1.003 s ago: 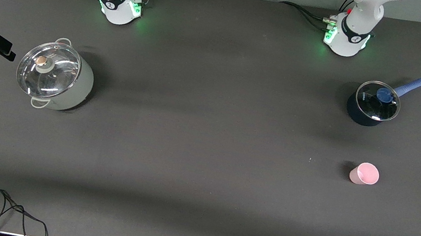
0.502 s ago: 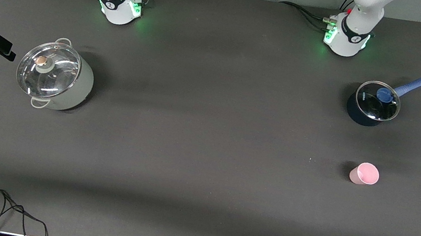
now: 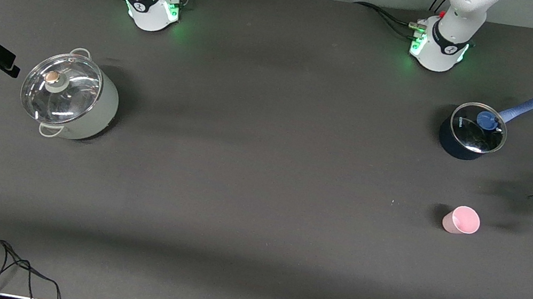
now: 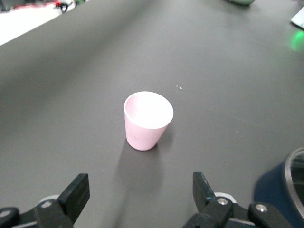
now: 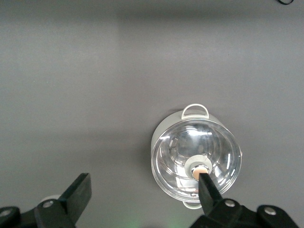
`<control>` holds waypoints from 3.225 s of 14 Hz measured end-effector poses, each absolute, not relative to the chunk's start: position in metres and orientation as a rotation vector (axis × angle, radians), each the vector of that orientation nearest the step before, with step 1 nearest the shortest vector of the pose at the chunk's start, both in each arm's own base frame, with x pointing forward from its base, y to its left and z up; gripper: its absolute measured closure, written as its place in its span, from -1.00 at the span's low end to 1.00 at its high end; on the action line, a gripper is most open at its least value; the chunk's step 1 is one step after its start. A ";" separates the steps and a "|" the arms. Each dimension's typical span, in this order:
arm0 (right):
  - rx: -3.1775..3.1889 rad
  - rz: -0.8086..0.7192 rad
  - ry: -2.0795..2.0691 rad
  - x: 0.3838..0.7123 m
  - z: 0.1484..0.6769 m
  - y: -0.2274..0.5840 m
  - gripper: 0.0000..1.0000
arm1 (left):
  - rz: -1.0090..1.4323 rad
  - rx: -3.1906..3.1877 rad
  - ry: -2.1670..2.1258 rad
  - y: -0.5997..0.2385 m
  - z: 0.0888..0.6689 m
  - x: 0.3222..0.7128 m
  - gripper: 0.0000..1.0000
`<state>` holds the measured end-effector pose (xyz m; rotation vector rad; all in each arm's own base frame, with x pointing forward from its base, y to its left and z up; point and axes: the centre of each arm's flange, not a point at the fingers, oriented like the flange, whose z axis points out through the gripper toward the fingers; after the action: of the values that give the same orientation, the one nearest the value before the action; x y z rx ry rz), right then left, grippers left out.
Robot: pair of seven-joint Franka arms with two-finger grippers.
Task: Transfer pink cup from left to right arm
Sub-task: 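Grasp the pink cup with the left gripper, then lift the pink cup and carry it toward the table middle with the left gripper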
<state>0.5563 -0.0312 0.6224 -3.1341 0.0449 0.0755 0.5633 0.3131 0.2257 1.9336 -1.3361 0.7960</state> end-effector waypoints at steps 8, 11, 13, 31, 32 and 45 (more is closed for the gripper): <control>-3.133 0.075 0.045 0.556 0.622 -0.031 -1.00 | 1.016 1.722 -1.324 0.278 0.123 0.565 -0.97; -3.133 0.073 0.045 0.557 0.622 -0.031 -1.00 | 1.072 1.643 -1.334 0.259 0.099 0.565 -0.98; -3.133 0.066 0.045 0.557 0.623 -0.031 -1.00 | 1.093 1.609 -1.334 0.251 0.089 0.564 -0.98; -3.133 0.051 0.044 0.558 0.624 -0.031 -1.00 | 1.202 1.472 -1.287 0.184 0.060 0.591 -0.36; -3.133 0.050 0.044 0.558 0.624 -0.031 -1.00 | 1.202 1.469 -1.291 0.182 0.061 0.592 -0.29; -3.133 0.047 0.044 0.558 0.624 -0.031 -1.00 | 1.365 1.379 -1.208 -0.028 0.112 0.685 -0.29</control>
<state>0.5581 -0.0307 0.6243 -3.1329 0.0438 0.0471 0.6845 -0.0278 0.1116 1.3794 -1.2081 1.3653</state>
